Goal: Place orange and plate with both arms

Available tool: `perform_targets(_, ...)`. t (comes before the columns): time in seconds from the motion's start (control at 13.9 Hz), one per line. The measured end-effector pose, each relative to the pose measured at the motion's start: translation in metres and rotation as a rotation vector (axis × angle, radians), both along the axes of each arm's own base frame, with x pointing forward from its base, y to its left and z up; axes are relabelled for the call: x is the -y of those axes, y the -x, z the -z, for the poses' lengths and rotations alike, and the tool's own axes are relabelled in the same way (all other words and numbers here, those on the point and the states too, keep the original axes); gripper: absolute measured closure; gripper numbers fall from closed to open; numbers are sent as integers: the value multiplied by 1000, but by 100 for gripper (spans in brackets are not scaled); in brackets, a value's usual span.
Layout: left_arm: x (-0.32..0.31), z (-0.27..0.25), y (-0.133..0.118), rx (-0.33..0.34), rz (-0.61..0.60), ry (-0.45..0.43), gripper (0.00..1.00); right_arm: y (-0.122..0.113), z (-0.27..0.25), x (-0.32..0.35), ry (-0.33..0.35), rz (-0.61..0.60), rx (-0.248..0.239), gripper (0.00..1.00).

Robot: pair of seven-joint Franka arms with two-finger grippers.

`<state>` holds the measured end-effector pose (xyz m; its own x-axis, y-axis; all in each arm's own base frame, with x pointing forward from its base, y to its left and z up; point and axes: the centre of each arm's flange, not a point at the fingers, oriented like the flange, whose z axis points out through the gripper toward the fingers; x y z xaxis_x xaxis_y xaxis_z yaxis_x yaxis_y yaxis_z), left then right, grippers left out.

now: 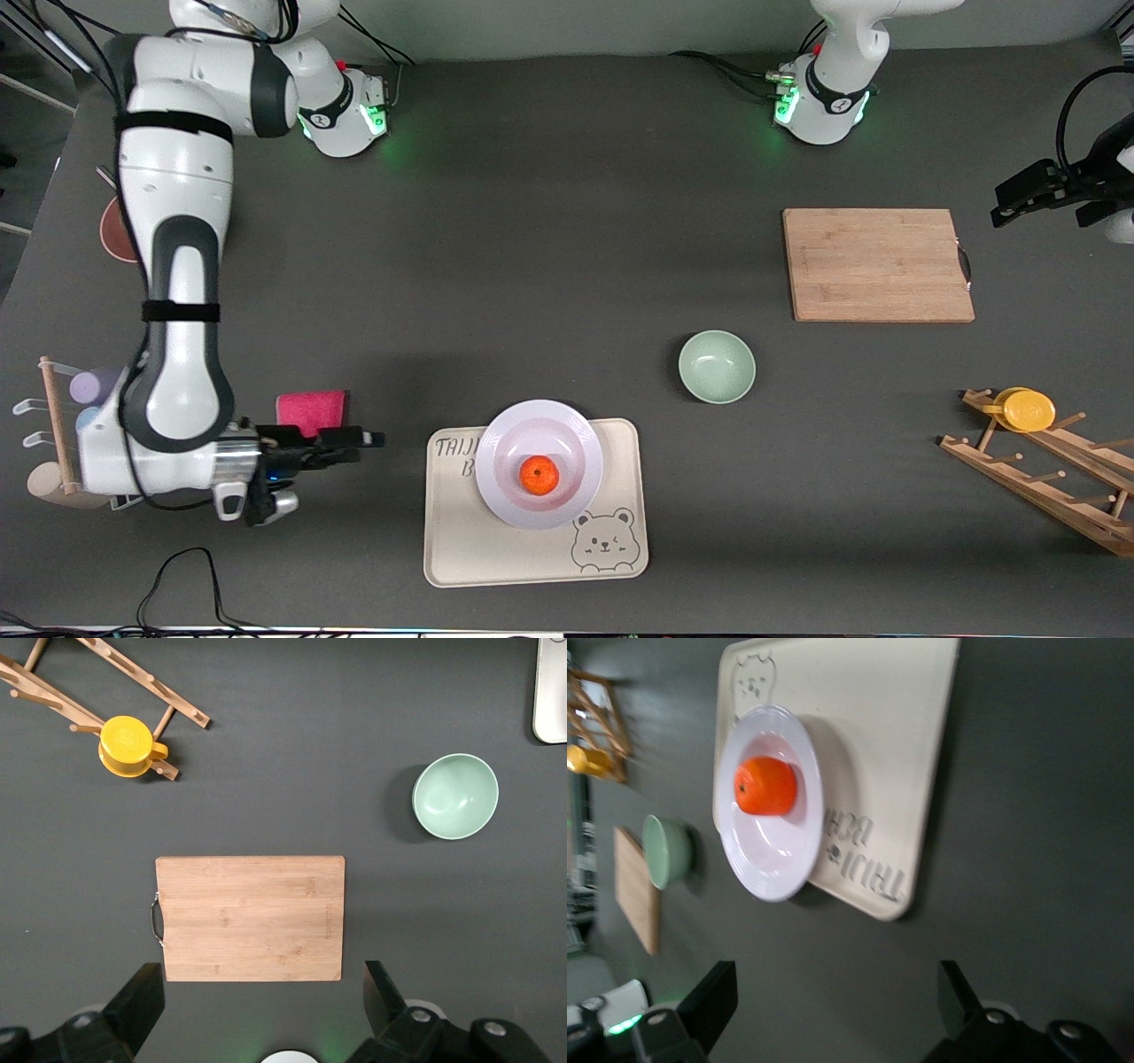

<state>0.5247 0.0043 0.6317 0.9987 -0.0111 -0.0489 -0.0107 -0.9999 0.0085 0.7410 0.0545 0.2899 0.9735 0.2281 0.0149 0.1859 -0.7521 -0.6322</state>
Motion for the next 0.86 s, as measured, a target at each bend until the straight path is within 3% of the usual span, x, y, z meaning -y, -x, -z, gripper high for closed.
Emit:
perform_targets(0.36, -1, -1, 1, 2, -2, 1, 0, 41, -136, 68, 297, -22, 23, 0)
perform_targets(0.86, -1, -2, 1, 4, -3, 1, 0, 111, -255, 68, 546, 47, -2, 0)
